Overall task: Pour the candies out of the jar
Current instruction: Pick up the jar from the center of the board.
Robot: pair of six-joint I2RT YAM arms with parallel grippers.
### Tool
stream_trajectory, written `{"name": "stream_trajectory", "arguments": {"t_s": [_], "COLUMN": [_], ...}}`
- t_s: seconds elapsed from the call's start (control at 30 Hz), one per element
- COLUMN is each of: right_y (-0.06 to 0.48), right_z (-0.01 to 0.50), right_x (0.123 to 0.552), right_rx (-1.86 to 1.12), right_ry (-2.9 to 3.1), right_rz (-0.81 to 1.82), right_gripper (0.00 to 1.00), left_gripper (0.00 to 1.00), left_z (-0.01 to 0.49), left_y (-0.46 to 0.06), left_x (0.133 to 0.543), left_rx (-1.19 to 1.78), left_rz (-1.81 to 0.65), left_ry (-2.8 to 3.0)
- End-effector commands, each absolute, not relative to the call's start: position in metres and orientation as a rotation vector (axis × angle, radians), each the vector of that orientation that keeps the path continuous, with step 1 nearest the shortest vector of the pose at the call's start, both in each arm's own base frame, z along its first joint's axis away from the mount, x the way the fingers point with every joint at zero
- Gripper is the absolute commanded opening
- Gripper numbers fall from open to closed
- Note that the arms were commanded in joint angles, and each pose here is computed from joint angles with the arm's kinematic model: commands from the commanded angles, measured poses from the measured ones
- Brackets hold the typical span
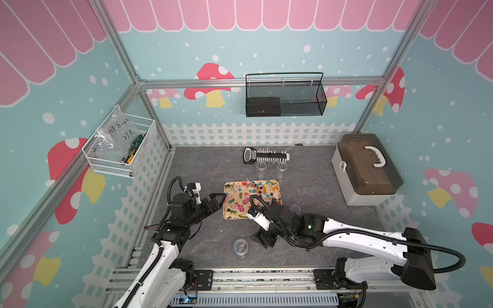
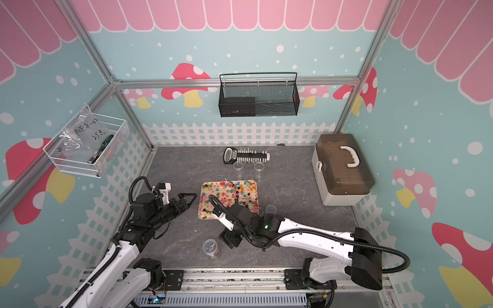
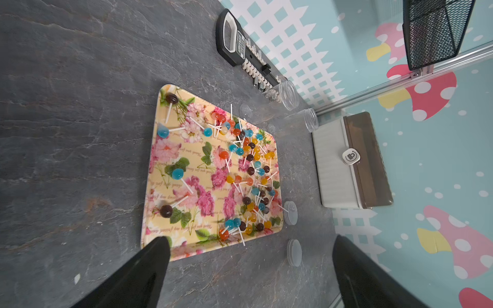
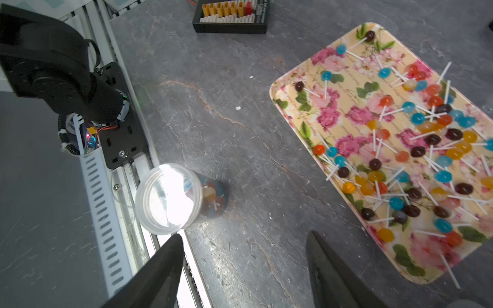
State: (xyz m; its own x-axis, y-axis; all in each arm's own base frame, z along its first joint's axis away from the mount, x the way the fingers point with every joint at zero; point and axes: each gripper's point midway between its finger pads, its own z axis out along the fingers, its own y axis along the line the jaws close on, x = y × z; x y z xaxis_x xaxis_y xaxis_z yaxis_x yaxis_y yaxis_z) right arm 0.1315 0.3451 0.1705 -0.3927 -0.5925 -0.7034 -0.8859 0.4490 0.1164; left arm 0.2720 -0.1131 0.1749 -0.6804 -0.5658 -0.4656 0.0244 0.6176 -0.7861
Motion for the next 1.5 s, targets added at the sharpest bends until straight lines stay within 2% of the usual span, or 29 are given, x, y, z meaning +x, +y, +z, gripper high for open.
{"name": "stream_trajectory", "arguments": {"t_s": [0.0,0.23,0.5,0.73,1.0,1.23,1.33,1.47], "right_y": [0.363,0.388,0.404,0.403,0.399,0.376,0.359,0.34], "right_z": [0.174,0.151,0.118,0.114,0.121,0.194,0.243,0.302], "right_x": [0.126,0.099,0.103,0.11,0.118,0.156,0.178,0.195], "right_rx": [-1.207,-1.417,-1.454,-1.419,-1.356,-1.193,-1.106,-1.089], "right_ry": [2.067,2.018,2.058,2.064,2.064,2.009,1.974,1.923], "right_rz": [0.665,0.623,0.485,0.446,0.414,0.562,0.685,0.81], "right_gripper": [0.75,0.81,0.82,0.68,0.45,0.36,0.35,0.35], "left_gripper": [0.99,0.99,0.99,0.99,0.98,0.95,0.94,0.95], "left_z": [0.173,0.162,0.16,0.158,0.163,0.208,0.245,0.286], "left_y": [-0.114,-0.107,-0.11,-0.108,-0.108,-0.117,-0.134,-0.167], "left_x": [0.27,0.267,0.264,0.263,0.262,0.258,0.244,0.202], "left_rx": [-0.458,-0.527,-0.53,-0.532,-0.51,-0.259,-0.02,0.389], "left_rz": [-1.085,-1.07,-1.091,-1.083,-1.071,-1.057,-1.051,-0.993], "left_ry": [2.099,2.09,2.102,2.101,2.097,1.985,1.851,1.666]}}
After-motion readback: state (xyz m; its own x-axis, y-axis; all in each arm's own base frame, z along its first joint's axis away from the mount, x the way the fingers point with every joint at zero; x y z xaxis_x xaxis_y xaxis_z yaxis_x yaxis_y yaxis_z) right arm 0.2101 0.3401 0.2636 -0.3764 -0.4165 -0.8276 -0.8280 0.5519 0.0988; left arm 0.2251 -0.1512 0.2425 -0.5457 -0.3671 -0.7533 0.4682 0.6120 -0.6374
